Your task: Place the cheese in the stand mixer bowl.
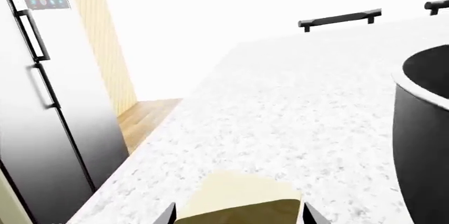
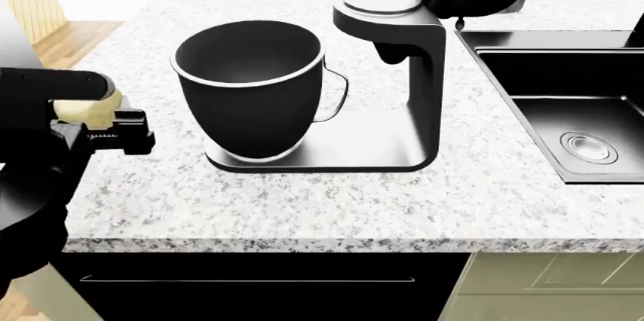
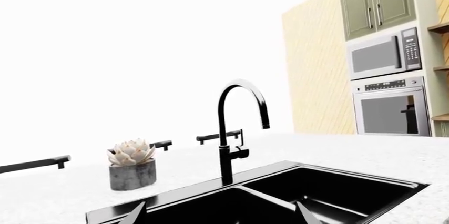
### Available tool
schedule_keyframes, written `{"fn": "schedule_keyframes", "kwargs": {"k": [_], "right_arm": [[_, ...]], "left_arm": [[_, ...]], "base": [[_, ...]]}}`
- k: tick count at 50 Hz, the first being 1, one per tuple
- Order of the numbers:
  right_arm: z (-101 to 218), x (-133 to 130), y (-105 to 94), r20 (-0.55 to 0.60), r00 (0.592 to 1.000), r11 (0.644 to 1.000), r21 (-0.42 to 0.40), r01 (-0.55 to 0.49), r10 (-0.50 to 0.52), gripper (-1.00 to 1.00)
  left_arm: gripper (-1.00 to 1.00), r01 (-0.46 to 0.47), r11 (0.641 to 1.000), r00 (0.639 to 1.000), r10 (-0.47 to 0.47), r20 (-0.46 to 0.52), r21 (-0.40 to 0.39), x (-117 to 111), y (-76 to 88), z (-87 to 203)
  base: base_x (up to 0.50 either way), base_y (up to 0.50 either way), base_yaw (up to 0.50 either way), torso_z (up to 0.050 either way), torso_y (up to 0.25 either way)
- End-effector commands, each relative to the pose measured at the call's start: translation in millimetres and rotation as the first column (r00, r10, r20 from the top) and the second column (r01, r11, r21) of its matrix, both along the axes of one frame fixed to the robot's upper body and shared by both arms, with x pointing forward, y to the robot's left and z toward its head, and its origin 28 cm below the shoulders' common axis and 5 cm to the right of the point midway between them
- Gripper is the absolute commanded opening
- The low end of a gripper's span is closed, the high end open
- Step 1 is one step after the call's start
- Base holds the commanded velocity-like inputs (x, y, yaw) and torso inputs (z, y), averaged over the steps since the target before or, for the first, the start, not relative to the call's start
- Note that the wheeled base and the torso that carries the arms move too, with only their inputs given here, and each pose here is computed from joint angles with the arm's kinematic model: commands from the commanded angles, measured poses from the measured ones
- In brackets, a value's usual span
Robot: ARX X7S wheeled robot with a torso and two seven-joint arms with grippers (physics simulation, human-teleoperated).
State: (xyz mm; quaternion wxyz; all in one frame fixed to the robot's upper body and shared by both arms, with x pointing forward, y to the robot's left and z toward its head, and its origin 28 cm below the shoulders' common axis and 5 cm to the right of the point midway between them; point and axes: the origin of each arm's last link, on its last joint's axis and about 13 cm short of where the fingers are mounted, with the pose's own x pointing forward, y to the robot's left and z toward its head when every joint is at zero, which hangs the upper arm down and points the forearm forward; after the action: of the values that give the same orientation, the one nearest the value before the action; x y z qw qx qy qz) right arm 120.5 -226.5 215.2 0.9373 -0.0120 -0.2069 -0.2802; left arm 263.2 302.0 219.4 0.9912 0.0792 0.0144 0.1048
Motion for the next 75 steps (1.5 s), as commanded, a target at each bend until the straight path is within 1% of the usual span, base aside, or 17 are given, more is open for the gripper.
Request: {"fn": "schedule_keyframes", "kwargs": {"k": [1, 6, 12, 23, 30, 33, 40, 41, 42, 43, 46, 52, 68, 70, 71, 72, 75], "right_arm": [[-0.4, -0.3, 0.2, 0.007, 1.0, 1.0, 0.006, -0.007, 0.007, 1.0], [-0.7, 1.1, 0.6, 0.007, 1.0, 1.0, 0.007, -0.01, 0.01, 1.0], [0.8, 2.7, 1.5, 0.009, 1.0, 1.0, 0.006, -0.015, 0.015, 1.0], [2.8, 2.3, 1.5, 0.013, 1.0, 1.0, 0.007, -0.021, 0.021, 1.0], [1.4, 0.6, 0.1, 0.014, 1.0, 1.0, 0.012, -0.017, 0.016, 1.0], [1.2, -0.2, 0.0, 0.014, 1.0, 1.0, 0.011, -0.015, 0.015, 1.0], [0.6, 1.7, 0.5, 0.014, 1.0, 1.0, 0.013, -0.023, 0.022, 1.0], [-0.2, 1.5, 0.1, 0.012, 1.0, 1.0, 0.013, -0.021, 0.021, 1.0], [-0.5, 1.4, -0.1, 0.011, 1.0, 1.0, 0.014, -0.02, 0.02, 1.0], [-1.0, 1.2, -0.4, 0.01, 1.0, 1.0, 0.017, -0.019, 0.019, 1.0], [-2.3, 1.2, -0.8, 0.007, 1.0, 1.0, 0.016, -0.018, 0.018, 1.0], [-3.4, 0.7, -1.5, 0.006, 1.0, 1.0, 0.019, -0.016, 0.016, 1.0], [-4.0, 0.7, -1.3, 0.002, 1.0, 1.0, 0.017, -0.017, 0.017, 1.0], [-4.0, 0.8, -1.6, 0.002, 1.0, 1.0, 0.019, -0.015, 0.015, 1.0], [-4.1, 1.2, -1.4, 0.002, 1.0, 1.0, 0.018, -0.016, 0.016, 1.0], [-4.0, 1.4, -1.3, 0.002, 1.0, 1.0, 0.018, -0.016, 0.016, 1.0], [-5.6, 2.0, -1.4, -0.001, 1.0, 1.0, 0.019, -0.016, 0.016, 1.0]], "left_arm": [[-1.0, -0.02, 0.995, 0.994, 0.01, 0.105, 0.096, 10.9, -8.6, 60.8], [-1.0, -0.045, 0.993, 0.993, 0.034, 0.11, 0.105, 15.6, -4.3, 72.9], [-1.0, -0.026, 0.991, 0.992, 0.009, 0.127, 0.134, 21.5, -11.9, 88.8], [-1.0, 0.071, 0.977, 0.986, -0.099, 0.137, 0.201, 42.0, -43.3, 112.5], [-1.0, 0.141, 0.966, 0.979, -0.169, 0.116, 0.219, 56.6, -58.4, 107.2], [-1.0, 0.187, 0.96, 0.968, -0.216, 0.13, 0.206, 60.3, -64.3, 108.8], [-1.0, 0.26, 0.949, 0.953, -0.282, 0.111, 0.178, 72.4, -80.7, 101.4], [-1.0, 0.29, 0.945, 0.946, -0.307, 0.1, 0.152, 74.3, -83.9, 100.4], [-1.0, 0.286, 0.945, 0.947, -0.303, 0.103, 0.157, 75.2, -84.8, 100.0], [-1.0, 0.311, 0.939, 0.94, -0.327, 0.099, 0.146, 76.5, -87.9, 99.0], [-1.0, 0.329, 0.935, 0.933, -0.343, 0.107, 0.132, 78.3, -92.7, 99.1], [-1.0, 0.348, 0.93, 0.925, -0.361, 0.115, 0.121, 77.9, -96.5, 99.8], [-1.0, 0.36, 0.926, 0.921, -0.372, 0.117, 0.112, 80.8, -97.0, 97.1], [-1.0, 0.368, 0.924, 0.918, -0.379, 0.117, 0.105, 80.6, -96.9, 98.0], [-1.0, 0.363, 0.929, 0.924, -0.368, 0.099, 0.065, 81.8, -96.1, 98.5], [1.0, 0.369, 0.926, 0.921, -0.376, 0.102, 0.078, 83.0, -95.9, 98.5], [1.0, 0.384, 0.92, 0.915, -0.39, 0.101, 0.076, 83.5, -95.9, 96.7]], "base": [[0.0, 0.0, 0.0, 0.0, 0.0], [0.0, 0.0, 0.0, 0.0, 0.0], [0.0, 0.0, 0.0, 0.0, 0.0], [0.0, 0.0, 0.0, 0.0, 0.0], [0.0, 0.0, 0.0, 0.0, 0.0], [0.0, 0.0, 0.0, 0.0, 0.003], [0.0, 0.0, 0.0, 0.0, 0.0], [0.0, 0.0, 0.0, 0.0, 0.0], [0.0, 0.0, 0.0, 0.0, 0.0], [0.0, 0.0, 0.0, 0.0, 0.0], [0.0, 0.0, 0.0, 0.0, 0.0], [0.0, 0.0, 0.0, 0.0, 0.0], [0.0, 0.0, 0.0, 0.0, 0.001], [0.0, 0.0, 0.0, 0.0, 0.0], [0.0, 0.0, 0.0, 0.0, 0.0], [0.0, 0.0, 0.0, 0.0, 0.0], [0.0, 0.0, 0.0, 0.0, 0.0]]}}
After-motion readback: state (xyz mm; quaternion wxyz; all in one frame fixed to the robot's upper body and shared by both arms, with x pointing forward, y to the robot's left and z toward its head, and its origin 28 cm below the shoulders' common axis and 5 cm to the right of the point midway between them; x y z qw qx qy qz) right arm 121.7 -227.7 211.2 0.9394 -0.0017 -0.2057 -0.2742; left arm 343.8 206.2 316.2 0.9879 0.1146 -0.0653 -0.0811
